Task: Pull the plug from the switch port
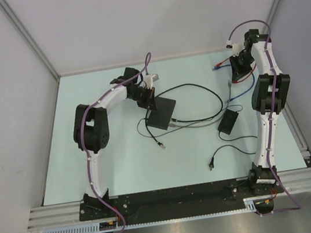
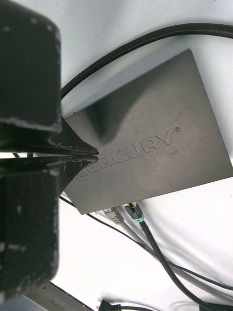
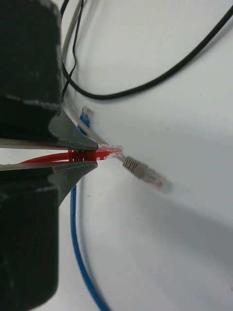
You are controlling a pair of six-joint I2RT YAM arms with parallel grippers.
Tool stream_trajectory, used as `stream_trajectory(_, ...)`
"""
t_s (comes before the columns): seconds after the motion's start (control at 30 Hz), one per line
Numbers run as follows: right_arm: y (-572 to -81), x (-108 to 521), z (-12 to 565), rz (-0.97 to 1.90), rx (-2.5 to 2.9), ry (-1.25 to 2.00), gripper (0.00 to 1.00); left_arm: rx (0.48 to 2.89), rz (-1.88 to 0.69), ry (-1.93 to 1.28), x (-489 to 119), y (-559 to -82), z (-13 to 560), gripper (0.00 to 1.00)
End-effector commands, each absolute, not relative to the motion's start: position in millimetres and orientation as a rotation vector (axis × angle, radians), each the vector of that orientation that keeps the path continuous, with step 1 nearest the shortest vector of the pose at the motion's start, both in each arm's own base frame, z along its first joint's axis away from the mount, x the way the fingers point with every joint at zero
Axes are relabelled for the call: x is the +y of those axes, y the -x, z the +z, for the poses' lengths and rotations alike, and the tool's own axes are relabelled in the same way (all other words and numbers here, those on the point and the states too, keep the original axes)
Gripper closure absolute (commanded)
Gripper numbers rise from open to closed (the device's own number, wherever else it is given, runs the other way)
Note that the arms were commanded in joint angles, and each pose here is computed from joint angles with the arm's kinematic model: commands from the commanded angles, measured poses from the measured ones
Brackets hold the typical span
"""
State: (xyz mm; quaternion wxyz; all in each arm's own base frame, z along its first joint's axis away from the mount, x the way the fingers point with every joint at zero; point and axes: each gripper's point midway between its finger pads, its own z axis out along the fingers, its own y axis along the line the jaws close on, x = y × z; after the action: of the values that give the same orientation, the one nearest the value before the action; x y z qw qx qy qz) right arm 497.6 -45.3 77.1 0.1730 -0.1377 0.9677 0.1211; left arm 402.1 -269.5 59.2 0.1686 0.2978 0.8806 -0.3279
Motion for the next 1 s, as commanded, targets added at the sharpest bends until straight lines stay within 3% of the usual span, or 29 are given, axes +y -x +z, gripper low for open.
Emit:
stream_trajectory(0.0,-503,-26,98,0.491,2.659,0.367,0.94,2.426,-0.933,-0.870,-274,-403,90,1.00)
stream_trajectory(0.2,-481,-25,71,0.549,2.761,0.332,0.92,2.424,-0.935,-0.871,-274,-404,90,1.00)
stream_trajectory(0.27,-471,-24,63,0.589,2.798,0.321,0.83,2.424,-0.935,-0.871,-274,-403,90,1.00)
stream_trajectory(0.3,-470,-26,61,0.575,2.811,0.313,0.65,2.425,-0.933,-0.871,-274,-403,90,1.00)
stream_trajectory(0.4,-473,-27,65,0.561,2.798,0.304,0.53,2.424,-0.930,-0.872,-273,-403,90,1.00)
stream_trajectory(0.67,-505,9,128,0.625,2.572,0.400,0.36,2.414,-0.921,-0.878,-272,-405,95,1.00)
stream_trajectory(0.8,-486,85,157,0.755,2.449,0.644,0.41,2.396,-0.907,-0.862,-264,-409,107,0.96)
stream_trajectory(0.9,-456,142,141,0.784,2.471,0.810,0.55,2.404,-0.870,-0.843,-253,-408,111,0.73)
stream_trajectory(0.93,-442,155,125,0.818,2.512,0.844,0.59,2.412,-0.840,-0.831,-247,-409,111,0.58)
stream_trajectory(0.97,-430,174,116,0.836,2.535,0.899,0.69,2.412,-0.827,-0.825,-244,-406,114,0.54)
